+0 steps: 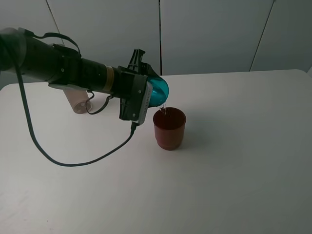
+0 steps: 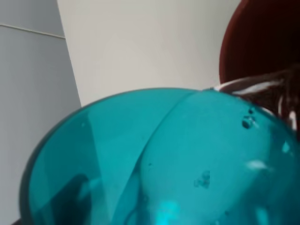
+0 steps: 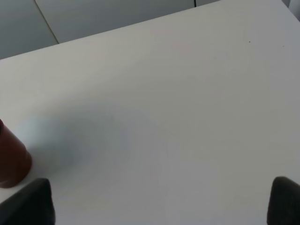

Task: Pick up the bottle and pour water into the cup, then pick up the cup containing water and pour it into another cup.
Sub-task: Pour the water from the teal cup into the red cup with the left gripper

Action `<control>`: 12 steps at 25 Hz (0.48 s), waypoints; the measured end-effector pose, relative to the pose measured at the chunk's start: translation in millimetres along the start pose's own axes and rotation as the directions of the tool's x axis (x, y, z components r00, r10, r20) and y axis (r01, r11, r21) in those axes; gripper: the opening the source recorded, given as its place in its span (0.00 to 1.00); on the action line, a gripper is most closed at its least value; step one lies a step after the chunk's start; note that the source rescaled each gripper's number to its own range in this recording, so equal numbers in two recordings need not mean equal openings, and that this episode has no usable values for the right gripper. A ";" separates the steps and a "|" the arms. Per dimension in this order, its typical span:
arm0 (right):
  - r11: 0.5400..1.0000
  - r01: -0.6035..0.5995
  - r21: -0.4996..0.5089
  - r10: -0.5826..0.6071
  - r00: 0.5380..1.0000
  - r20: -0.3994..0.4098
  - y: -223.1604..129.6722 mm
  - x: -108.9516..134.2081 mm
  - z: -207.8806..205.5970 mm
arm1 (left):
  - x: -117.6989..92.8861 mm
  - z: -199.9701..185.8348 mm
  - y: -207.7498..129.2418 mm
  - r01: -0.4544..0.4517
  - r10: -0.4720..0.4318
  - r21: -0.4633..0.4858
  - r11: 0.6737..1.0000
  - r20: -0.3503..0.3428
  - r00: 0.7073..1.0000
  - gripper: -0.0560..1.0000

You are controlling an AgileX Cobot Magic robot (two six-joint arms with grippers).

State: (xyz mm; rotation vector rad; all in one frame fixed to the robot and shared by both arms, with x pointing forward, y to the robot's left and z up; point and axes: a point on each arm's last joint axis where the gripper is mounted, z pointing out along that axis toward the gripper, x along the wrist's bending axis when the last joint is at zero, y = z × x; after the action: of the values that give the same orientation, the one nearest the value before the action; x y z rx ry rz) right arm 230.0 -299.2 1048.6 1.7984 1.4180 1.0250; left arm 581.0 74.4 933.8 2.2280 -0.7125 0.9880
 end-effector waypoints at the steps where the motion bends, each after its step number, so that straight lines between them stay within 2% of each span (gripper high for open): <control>1: 1.000 0.000 0.000 0.000 1.000 0.000 0.0 0.0 0.0 | 0.0 0.0 0.0 -0.005 0.005 0.000 1.000 0.000 1.000 0.14; 6: 1.000 0.000 0.000 0.000 1.000 0.000 0.0 0.0 0.0 | 0.1 0.0 0.0 -0.053 0.053 0.000 0.999 -0.001 0.999 0.14; 12: 1.000 0.000 0.000 0.000 1.000 0.000 0.0 0.0 0.0 | 0.2 0.0 0.2 -0.063 0.063 -0.002 0.998 -0.002 0.998 0.14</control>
State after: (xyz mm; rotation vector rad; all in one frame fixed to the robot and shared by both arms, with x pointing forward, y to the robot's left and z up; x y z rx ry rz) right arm 230.0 -299.2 1048.6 1.7984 1.4180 1.0250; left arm 581.0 74.3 934.0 2.2147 -0.7860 1.0194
